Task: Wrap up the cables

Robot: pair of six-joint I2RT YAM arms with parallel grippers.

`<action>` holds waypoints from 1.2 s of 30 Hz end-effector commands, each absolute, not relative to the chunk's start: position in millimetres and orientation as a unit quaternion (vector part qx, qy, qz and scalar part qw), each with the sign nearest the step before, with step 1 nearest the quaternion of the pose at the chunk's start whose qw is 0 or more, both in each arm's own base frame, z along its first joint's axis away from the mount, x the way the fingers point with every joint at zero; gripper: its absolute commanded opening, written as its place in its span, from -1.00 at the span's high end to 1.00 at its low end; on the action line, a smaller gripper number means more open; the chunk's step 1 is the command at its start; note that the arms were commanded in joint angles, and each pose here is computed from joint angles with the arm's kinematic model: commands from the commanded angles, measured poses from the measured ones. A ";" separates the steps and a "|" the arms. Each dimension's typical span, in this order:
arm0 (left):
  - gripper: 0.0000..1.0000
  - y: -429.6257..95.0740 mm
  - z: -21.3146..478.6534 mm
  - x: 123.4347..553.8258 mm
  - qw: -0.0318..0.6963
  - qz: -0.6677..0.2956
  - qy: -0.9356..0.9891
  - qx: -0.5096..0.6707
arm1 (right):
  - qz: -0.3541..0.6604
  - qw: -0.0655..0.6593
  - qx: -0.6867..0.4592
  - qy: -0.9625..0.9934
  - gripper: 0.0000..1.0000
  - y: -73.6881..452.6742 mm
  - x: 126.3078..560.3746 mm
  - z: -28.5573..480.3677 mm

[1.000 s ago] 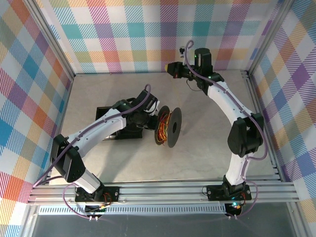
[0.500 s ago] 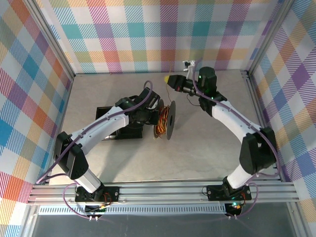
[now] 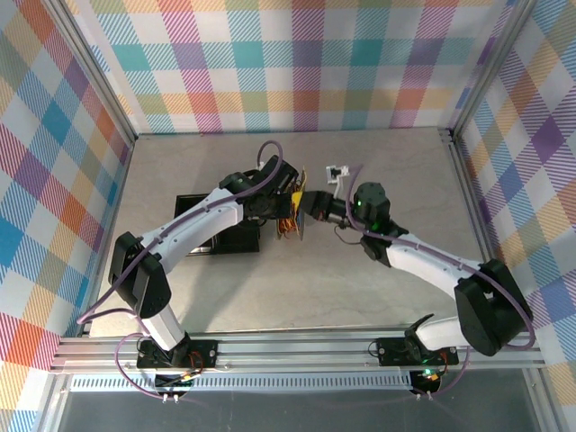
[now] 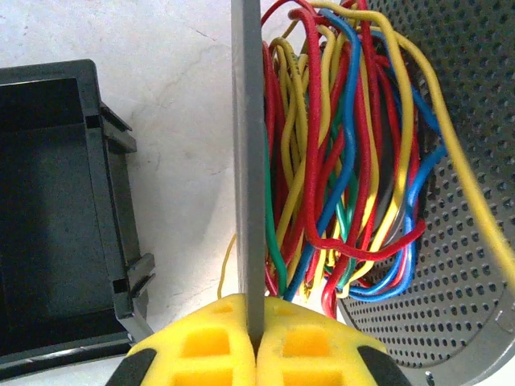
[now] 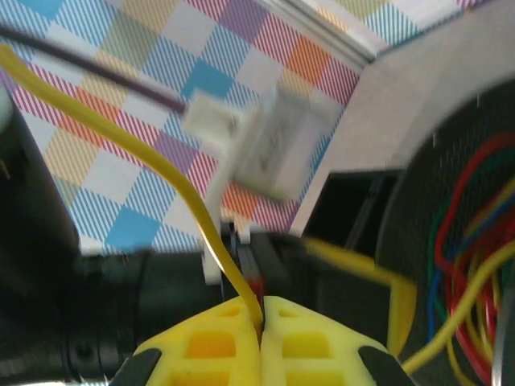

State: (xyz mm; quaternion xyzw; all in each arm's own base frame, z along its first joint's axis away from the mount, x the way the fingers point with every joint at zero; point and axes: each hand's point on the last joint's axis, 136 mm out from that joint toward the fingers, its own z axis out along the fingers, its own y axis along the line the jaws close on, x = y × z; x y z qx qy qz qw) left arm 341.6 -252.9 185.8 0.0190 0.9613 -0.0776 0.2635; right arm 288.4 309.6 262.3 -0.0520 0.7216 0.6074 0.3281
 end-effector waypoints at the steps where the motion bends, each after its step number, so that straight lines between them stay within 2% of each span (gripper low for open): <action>1: 1.00 -257.9 219.4 369.7 0.327 -0.101 0.939 -0.040 | 0.622 0.339 -0.037 0.705 1.00 302.0 266.5 265.8; 5: 1.00 -253.7 215.4 372.3 0.323 -0.101 0.939 -0.065 | 0.595 0.335 -0.022 0.730 1.00 293.6 244.9 232.0; 10: 1.00 -252.2 210.5 374.2 0.310 -0.113 0.940 -0.087 | 0.532 0.331 0.041 0.778 1.00 266.4 240.8 168.2; 19: 1.00 -258.9 199.1 375.5 0.279 -0.177 0.937 -0.111 | 0.442 0.290 0.110 0.842 1.00 257.6 265.3 70.5; 24: 1.00 -255.4 199.0 374.1 0.266 -0.224 0.930 -0.122 | 0.435 0.251 0.148 0.852 1.00 260.9 284.1 19.1; 28: 1.00 -255.7 207.3 369.0 0.253 -0.276 0.920 -0.114 | 0.415 0.247 0.159 0.861 1.00 253.1 297.2 2.7; 36: 1.00 -255.4 222.3 345.6 0.221 -0.353 0.908 -0.055 | 0.405 0.253 0.155 0.865 1.00 221.6 332.8 12.6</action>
